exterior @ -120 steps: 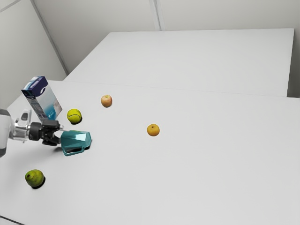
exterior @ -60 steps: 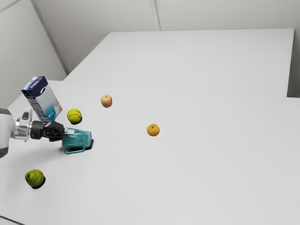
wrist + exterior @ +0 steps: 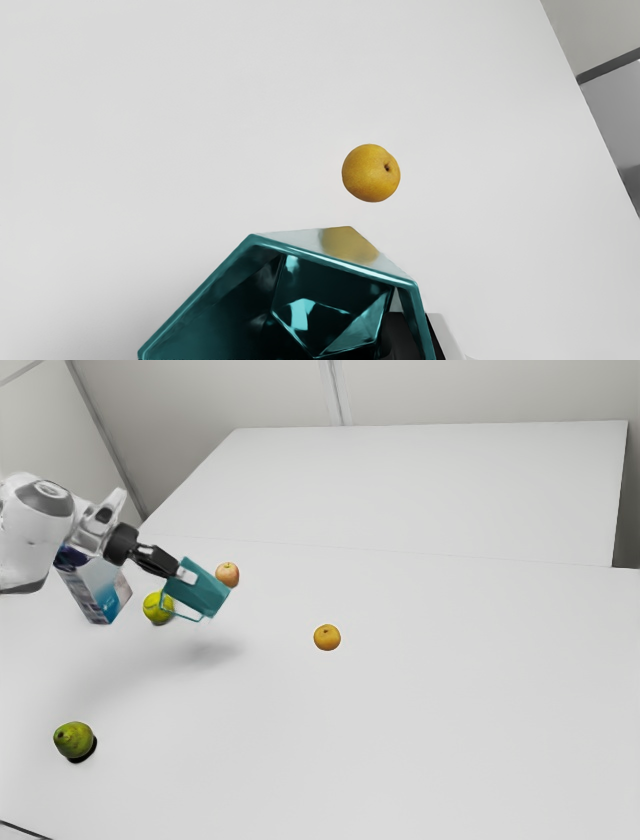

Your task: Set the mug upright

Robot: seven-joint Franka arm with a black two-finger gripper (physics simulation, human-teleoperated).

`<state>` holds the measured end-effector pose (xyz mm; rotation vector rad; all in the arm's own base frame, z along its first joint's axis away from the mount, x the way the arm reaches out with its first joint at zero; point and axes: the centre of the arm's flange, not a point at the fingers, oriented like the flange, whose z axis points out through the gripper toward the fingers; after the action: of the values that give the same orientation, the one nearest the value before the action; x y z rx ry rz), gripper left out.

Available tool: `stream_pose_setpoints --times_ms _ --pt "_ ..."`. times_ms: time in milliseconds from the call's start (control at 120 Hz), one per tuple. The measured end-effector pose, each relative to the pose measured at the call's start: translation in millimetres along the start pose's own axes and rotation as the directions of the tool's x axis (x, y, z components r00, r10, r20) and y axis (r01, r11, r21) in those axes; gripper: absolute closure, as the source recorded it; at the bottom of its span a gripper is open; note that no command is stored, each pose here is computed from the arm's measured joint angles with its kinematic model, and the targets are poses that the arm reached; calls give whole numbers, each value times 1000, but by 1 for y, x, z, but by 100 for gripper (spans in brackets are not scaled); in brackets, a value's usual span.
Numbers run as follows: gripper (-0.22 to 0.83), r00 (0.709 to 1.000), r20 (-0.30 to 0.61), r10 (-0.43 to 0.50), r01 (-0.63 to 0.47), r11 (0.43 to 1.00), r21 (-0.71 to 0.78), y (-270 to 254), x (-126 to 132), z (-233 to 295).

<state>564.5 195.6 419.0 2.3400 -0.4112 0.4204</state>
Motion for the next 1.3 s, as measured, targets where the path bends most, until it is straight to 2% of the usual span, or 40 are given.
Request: stream_pose_setpoints --times_ms 67,142,258,450,733,942,1033,1133,1200,1300 --pt "78 989 131 65 -78 993 92 18 25 17" --pt "78 961 259 95 -148 969 196 35 44 39" --pt "78 930 361 73 -200 922 331 40 59 74" --pt "79 935 354 12 -185 871 456 44 71 132" --pt "78 958 246 -146 -17 830 558 38 62 150" --pt "34 954 187 -234 84 808 583 39 58 155" --pt "22 952 160 -261 118 797 592 41 59 152" --pt "14 955 126 -267 141 787 600 60 69 136" --pt "10 964 103 -246 136 786 603 95 92 106" --pt "6 988 85 -131 51 787 615 203 161 37"
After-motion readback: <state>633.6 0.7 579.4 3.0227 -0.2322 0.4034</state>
